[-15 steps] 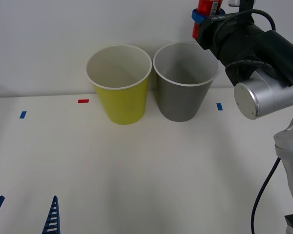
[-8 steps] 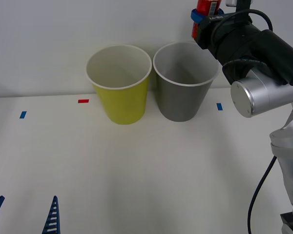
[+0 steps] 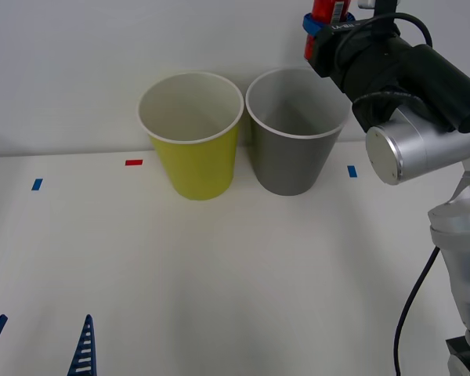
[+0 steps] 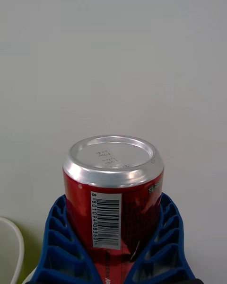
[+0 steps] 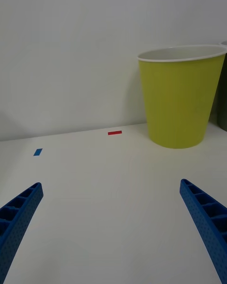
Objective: Put cans in the gray bin and PET bottles in the light green bin.
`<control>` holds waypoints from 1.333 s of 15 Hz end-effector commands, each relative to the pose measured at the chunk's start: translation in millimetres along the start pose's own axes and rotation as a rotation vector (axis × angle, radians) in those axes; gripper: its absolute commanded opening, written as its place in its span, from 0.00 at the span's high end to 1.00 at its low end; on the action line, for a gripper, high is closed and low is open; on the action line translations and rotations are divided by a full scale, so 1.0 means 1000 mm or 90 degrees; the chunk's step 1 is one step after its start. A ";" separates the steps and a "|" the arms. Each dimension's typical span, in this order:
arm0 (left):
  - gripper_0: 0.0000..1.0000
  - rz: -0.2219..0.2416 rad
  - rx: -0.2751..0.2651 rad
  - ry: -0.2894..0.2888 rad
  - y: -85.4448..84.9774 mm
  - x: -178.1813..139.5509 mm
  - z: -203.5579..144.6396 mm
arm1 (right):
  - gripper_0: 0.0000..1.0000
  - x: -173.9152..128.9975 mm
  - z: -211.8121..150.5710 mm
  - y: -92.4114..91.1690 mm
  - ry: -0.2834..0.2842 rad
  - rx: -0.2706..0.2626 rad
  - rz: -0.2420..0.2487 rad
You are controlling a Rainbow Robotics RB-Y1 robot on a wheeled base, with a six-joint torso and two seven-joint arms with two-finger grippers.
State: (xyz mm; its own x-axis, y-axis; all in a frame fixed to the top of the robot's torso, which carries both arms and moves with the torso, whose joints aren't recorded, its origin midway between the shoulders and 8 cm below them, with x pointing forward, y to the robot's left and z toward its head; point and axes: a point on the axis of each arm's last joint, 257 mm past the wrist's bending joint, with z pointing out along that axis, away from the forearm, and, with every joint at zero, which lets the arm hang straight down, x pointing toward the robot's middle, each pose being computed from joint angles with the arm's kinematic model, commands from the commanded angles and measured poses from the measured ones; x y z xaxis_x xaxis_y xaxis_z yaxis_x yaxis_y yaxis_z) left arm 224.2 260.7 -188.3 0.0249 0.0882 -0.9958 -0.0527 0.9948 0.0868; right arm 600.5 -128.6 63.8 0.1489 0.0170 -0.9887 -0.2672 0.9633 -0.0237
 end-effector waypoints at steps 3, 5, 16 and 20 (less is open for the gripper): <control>0.00 0.000 0.000 0.000 0.000 0.000 0.000 | 0.92 -0.001 0.002 -0.002 -0.001 0.006 -0.008; 0.00 0.000 0.000 0.000 0.000 0.000 0.000 | 0.00 0.002 0.002 -0.001 0.003 0.006 -0.010; 0.00 0.000 0.000 0.000 0.000 0.000 0.000 | 0.00 0.004 0.002 0.007 0.000 0.004 -0.031; 0.00 0.000 0.000 0.000 0.000 0.000 0.000 | 0.00 0.008 -0.022 0.004 -0.015 0.019 -0.027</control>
State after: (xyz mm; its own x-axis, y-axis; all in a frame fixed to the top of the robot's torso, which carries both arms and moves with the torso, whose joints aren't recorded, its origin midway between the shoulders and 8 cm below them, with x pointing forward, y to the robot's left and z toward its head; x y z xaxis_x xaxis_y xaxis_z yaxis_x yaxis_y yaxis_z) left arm 224.2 260.7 -188.3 0.0249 0.0882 -0.9958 -0.0527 0.9948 0.0868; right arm 585.5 -127.1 53.9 0.1767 -0.0205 -0.9840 -0.2406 0.9685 -0.0634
